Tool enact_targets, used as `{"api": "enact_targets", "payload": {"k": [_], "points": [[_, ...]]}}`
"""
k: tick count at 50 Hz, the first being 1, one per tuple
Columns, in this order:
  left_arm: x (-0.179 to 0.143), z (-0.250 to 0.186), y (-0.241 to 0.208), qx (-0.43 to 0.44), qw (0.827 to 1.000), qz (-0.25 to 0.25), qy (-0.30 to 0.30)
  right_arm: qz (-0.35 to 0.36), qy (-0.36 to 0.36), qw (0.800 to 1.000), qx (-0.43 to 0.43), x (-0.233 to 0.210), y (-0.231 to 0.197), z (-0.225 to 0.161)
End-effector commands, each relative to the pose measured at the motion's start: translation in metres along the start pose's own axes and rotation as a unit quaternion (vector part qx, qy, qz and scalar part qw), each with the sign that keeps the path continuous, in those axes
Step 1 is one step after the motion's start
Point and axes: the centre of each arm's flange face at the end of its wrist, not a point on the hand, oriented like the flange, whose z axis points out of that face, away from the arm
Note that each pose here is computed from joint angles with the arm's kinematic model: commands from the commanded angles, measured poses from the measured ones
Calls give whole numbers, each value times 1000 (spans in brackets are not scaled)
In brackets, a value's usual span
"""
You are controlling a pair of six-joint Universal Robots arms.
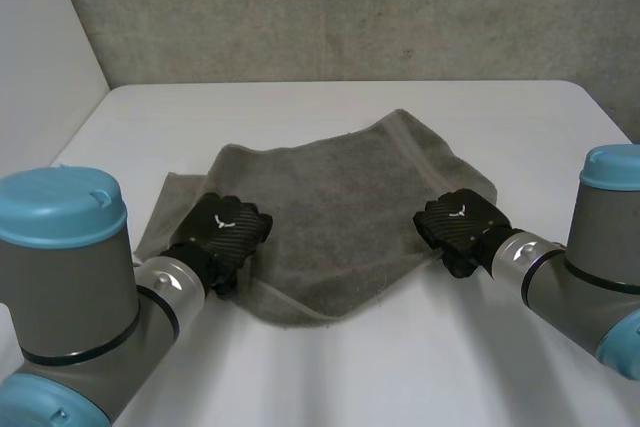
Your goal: Fold the laundry
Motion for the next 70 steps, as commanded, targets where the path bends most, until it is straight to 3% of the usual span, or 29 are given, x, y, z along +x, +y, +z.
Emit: {"api": "enact_targets", "payload": {"k": [1, 6, 10, 14, 27, 35, 49, 59, 63, 70], "points": [[-22, 8, -6, 6, 999, -11, -30, 1, 1, 1000, -1, 1, 1, 0], [-41, 17, -6, 14, 999, -23, -33, 3, 6, 1000, -1, 5, 3, 1], [-51, 26, -4, 30, 999, -42, 14, 5, 10, 1000, -2, 8, 5, 1], [-46, 38, 2, 37, 996, -54, 62, 6, 8, 1000, -3, 7, 6, 2], [-40, 71, 19, 3, 995, -37, 93, 8, -4, 1000, -7, 1, 10, 2], [-40, 85, 27, -5, 996, 9, 88, 8, -6, 1000, -7, 0, 10, 1], [-38, 91, 34, -18, 996, 18, 82, 8, -3, 1000, -8, 2, 10, 2], [-41, 84, 33, -44, 992, 102, 61, 6, 0, 1000, -3, 5, 8, 2], [-45, 75, 26, -54, 992, 104, 44, 6, 1, 1000, -3, 6, 6, 2], [-53, 35, -27, 12, 997, 82, 2, 1, 9, 1000, 8, 10, -4, 1]]}}
